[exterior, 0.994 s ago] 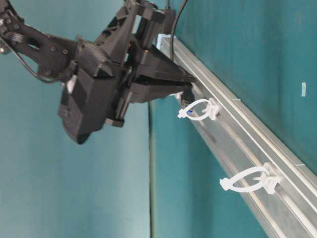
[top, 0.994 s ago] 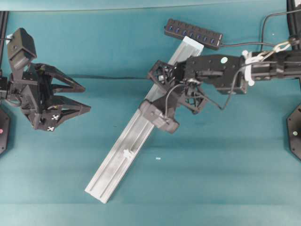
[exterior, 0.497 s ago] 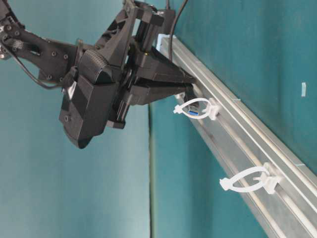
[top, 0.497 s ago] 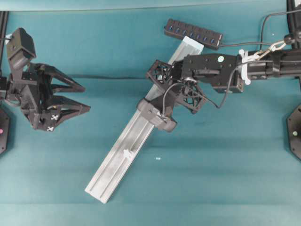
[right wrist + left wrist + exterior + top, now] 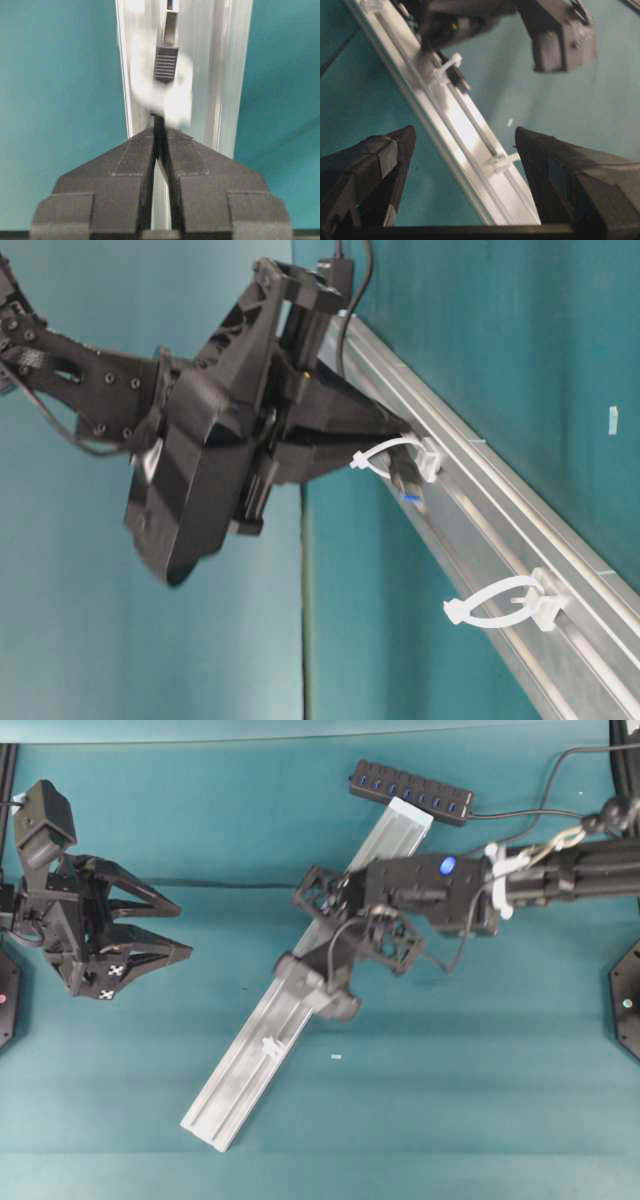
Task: Pass the USB cable through three rings with both arms.
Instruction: 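Push the plug through the second white ring with the right gripper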
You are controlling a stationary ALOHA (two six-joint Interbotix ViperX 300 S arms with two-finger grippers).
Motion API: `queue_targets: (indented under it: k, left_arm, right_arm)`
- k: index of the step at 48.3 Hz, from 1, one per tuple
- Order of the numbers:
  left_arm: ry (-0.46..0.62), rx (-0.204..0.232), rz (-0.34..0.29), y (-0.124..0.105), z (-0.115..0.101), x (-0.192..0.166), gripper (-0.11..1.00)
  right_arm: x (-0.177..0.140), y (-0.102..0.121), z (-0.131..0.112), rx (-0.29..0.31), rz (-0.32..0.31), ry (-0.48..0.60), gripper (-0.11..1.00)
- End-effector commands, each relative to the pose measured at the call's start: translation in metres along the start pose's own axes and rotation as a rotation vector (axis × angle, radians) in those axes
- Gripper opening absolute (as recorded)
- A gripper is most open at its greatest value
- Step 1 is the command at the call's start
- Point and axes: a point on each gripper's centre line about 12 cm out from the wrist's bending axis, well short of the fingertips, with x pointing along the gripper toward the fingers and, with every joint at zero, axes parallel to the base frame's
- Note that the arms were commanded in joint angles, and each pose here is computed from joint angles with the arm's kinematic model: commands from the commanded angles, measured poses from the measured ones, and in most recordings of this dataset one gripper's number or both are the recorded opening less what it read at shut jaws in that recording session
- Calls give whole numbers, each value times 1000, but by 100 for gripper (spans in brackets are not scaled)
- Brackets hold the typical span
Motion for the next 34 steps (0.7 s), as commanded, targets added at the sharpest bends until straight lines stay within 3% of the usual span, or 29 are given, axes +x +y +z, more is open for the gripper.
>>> queue_targets:
  k: [1, 14, 24, 34]
  left_arm:
    - [-23, 6, -17, -4, 6, -3, 88]
    - [-18, 5, -24, -6, 4, -1, 88]
    - [25, -9, -23, -6, -9, 14, 88]
    - [2, 1, -53, -1, -26, 36, 88]
  right_arm:
    - [1, 1, 9, 23, 12, -2, 8]
    - [-10, 3, 4, 98, 51, 15, 8]
    - [-12, -2, -4, 265, 88, -63, 8]
    - [-15, -6, -14, 420, 119, -173, 8]
